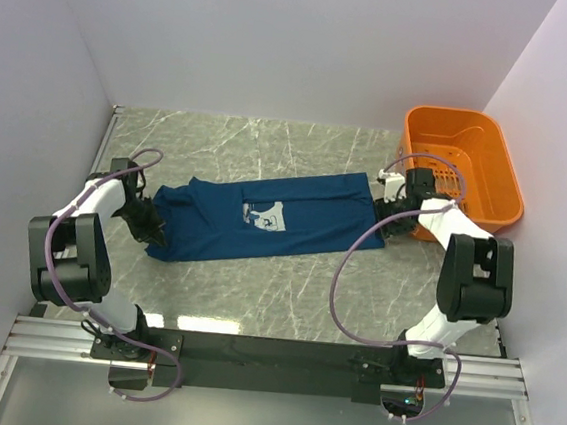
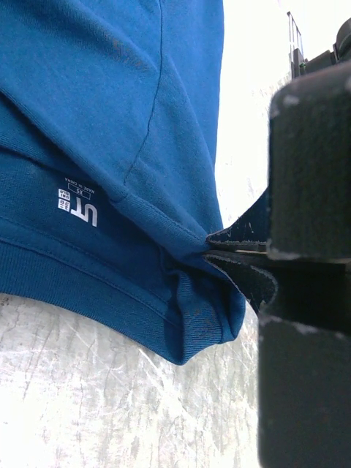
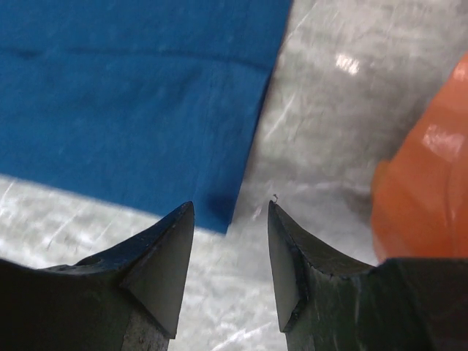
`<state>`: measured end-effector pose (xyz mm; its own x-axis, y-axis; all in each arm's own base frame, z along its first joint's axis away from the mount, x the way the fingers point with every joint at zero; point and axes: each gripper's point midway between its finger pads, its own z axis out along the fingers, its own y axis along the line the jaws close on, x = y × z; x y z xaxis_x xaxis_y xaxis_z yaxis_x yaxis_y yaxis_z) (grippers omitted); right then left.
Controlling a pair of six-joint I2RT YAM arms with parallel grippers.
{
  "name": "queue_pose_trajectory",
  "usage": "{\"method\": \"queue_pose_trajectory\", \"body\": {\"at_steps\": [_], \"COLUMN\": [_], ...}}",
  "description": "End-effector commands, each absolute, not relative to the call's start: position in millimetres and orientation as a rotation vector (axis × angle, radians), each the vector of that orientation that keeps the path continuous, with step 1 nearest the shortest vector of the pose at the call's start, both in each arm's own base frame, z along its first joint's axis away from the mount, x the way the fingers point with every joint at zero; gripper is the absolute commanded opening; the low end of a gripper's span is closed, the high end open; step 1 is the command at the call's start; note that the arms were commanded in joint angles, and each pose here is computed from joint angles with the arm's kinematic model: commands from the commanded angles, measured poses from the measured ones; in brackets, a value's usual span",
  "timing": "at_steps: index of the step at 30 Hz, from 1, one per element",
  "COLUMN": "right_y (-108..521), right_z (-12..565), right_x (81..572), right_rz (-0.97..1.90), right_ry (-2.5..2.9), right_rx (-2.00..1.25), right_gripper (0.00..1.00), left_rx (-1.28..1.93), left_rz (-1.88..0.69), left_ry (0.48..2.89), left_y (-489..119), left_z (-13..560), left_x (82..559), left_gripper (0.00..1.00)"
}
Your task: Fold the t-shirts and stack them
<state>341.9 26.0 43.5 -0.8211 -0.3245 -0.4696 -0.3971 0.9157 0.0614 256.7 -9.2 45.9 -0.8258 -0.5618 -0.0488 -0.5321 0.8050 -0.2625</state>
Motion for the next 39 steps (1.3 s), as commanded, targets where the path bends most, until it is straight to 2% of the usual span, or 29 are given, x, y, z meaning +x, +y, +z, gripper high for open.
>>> {"method": "queue_pose_trajectory", "body": {"at_steps": [1, 12, 24, 30, 32, 39], "right_y": [31.7, 32.2, 42.8, 43.8, 43.9, 43.2], "right_z": [49.8, 38.2, 23.3, 24.3, 27.2, 42.8], "right_x": [372.7, 377.1, 361.8, 360.8, 361.8, 360.9], "right_rz": [0.129, 0.105, 0.184, 0.189, 0.187, 0.17], "right_ry": [2.557, 2.597, 2.644, 2.643, 2.633, 2.579], "right_rx": [-0.502, -0.472, -0.5, -0.503, -0.502, -0.511], "right_gripper": [0.52, 0.5, 0.42, 0.25, 0.22, 0.01], "left_rx": [-0.845, -0.85, -0.849, -0.849, -0.848, -0.855], "left_rz": [-0.382, -0.378, -0.378, -0.378, -0.378, -0.374], "left_ry": [2.834, 2.829, 2.832, 2.828, 2.825, 2.824], "left_y": [-11.0, -10.3, -10.3, -9.9, -9.8, -7.9], "left_z": [54.0, 54.5, 54.1, 55.2, 55.9, 56.2], "left_x": [260.0, 259.3, 258.9, 259.2, 259.7, 259.5], "left_gripper": [0.01, 0.01, 0.01, 0.01, 0.01, 0.01]}}
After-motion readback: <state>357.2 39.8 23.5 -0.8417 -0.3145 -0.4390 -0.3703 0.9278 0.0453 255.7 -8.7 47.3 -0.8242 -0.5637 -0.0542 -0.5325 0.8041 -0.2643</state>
